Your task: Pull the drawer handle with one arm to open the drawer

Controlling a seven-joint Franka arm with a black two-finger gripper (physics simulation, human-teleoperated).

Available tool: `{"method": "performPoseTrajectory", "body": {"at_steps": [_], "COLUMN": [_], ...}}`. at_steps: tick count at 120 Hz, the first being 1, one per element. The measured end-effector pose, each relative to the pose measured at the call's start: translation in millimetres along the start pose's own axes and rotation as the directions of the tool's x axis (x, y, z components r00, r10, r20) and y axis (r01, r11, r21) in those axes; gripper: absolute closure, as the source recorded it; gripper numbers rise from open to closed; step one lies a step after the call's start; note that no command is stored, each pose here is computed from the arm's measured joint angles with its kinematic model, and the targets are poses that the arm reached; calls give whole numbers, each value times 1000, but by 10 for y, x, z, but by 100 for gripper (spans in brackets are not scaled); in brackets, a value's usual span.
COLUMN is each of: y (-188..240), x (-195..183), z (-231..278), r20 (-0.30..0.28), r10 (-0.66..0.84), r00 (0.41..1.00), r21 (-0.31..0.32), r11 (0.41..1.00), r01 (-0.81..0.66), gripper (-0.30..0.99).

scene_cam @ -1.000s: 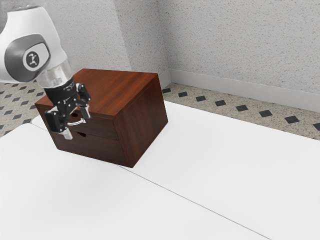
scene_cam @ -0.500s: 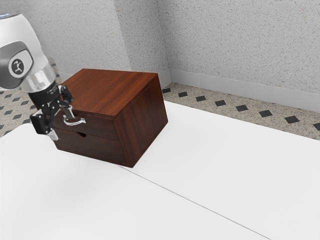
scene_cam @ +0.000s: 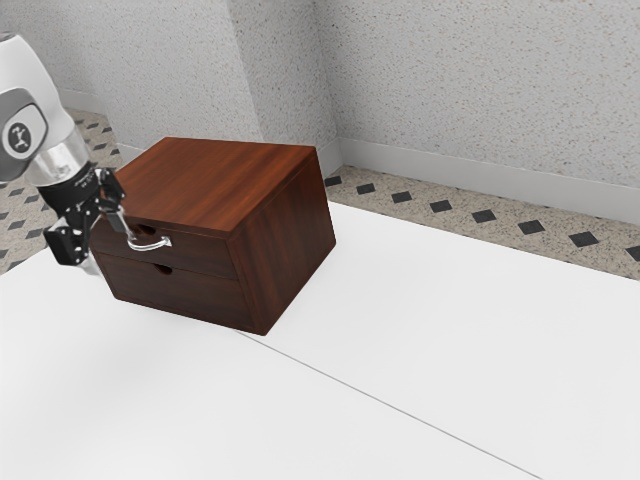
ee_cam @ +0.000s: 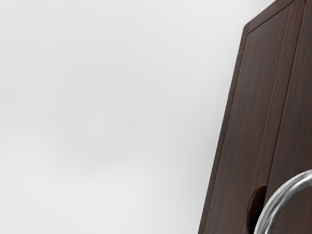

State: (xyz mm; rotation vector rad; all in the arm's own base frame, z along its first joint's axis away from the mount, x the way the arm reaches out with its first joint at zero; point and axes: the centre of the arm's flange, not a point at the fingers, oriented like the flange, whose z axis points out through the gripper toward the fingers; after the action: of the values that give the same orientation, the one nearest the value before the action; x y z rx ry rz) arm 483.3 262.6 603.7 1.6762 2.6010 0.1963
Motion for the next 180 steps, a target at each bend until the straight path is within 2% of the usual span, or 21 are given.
{"method": "performPoseTrajectory", "body": {"at_steps": [68, 103, 151, 180], "y": [45, 47, 70, 110], "x": [75, 9, 11, -16], "z": [64, 136, 245, 282], "r20": [4, 3, -15, -21], "r10": [-7, 14, 124, 168], "r00": [1000, 1000, 992, 985], "r21": [-28, -45, -65, -104], "r11": [1000, 999, 990, 980], "r01": [7, -14, -125, -170], "gripper": [0, 16, 23, 24]}}
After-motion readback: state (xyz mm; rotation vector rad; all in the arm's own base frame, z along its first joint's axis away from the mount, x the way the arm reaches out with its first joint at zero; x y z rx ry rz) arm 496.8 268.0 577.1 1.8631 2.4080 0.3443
